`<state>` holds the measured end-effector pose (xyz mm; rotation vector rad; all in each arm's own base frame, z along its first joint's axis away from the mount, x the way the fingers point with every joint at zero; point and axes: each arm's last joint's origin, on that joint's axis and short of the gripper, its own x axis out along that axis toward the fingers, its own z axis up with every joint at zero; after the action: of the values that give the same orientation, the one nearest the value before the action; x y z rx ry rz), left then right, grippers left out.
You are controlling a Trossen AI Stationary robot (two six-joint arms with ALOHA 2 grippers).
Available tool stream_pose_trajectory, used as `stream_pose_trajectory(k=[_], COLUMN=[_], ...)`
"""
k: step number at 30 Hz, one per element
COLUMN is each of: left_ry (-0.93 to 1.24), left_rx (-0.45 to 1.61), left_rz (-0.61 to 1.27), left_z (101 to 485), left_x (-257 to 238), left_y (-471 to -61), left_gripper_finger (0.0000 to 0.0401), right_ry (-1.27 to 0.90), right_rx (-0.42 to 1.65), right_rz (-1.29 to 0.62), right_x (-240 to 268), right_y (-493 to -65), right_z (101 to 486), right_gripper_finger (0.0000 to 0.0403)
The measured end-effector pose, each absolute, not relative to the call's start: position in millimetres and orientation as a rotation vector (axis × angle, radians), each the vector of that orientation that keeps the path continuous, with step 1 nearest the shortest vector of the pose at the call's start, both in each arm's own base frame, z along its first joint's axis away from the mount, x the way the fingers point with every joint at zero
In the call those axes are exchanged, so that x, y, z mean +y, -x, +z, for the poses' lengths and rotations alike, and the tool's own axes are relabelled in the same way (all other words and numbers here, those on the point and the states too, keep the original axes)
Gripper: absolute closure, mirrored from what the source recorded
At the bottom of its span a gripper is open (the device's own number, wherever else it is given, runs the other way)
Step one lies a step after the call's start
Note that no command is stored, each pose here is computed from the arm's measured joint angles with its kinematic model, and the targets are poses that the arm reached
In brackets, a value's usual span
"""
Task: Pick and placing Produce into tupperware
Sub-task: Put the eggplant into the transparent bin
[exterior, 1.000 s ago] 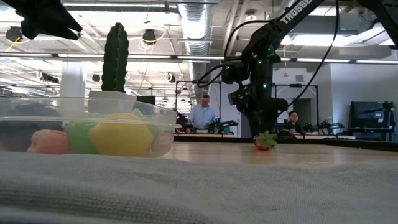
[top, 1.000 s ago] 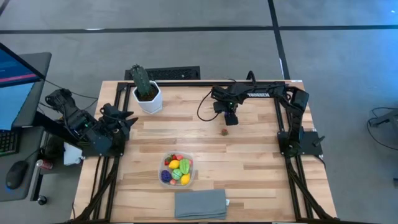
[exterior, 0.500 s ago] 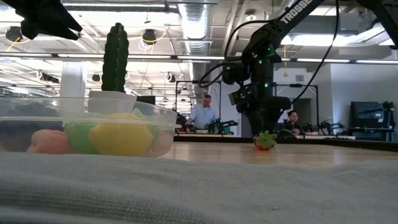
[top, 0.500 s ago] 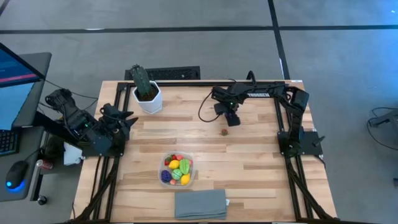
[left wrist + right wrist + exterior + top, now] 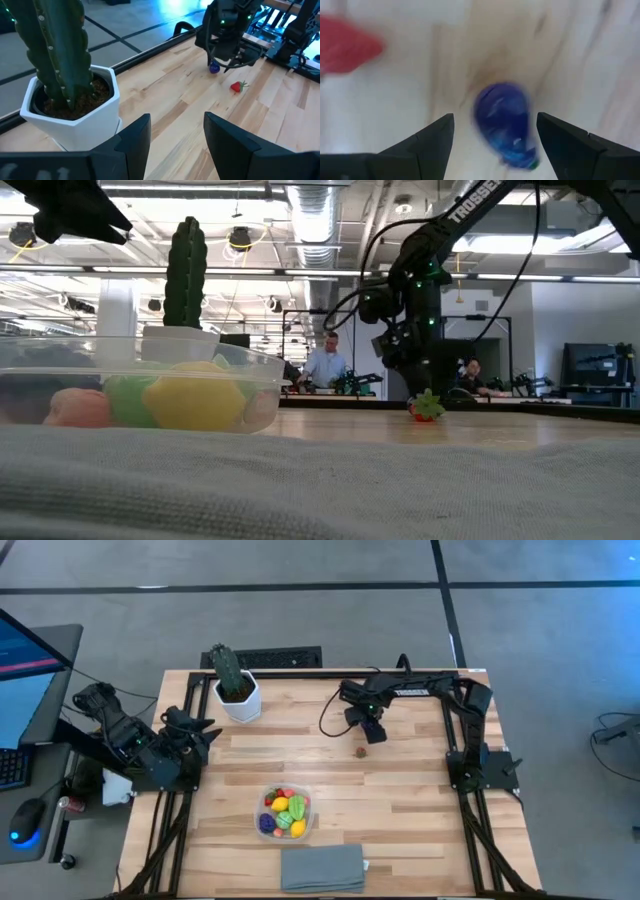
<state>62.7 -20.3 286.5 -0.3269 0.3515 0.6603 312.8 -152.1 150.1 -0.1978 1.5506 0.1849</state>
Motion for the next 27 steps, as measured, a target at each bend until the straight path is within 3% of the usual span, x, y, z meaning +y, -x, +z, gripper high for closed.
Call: stream_pose_trajectory(k=[13, 27], left_ry=[0.315, 0.307], left_rx=[0.321, 0.317], left_rz=[0.676, 0.681], left_z=[287.3, 287.3], left_x=[-19.6, -19.2], left_y=[-62.7, -62.4], left_gripper_finger=[0.0227, 0.0227], right_ry=[0.168, 0.131], right_rx=[1.581, 1.611], right_rz=[0.129, 0.117], right_x=[-158.5, -158.3], right_y=[-314.2, -310.5], right_z=[138.7, 138.3], right_gripper_finger=[0.0102, 0.0211])
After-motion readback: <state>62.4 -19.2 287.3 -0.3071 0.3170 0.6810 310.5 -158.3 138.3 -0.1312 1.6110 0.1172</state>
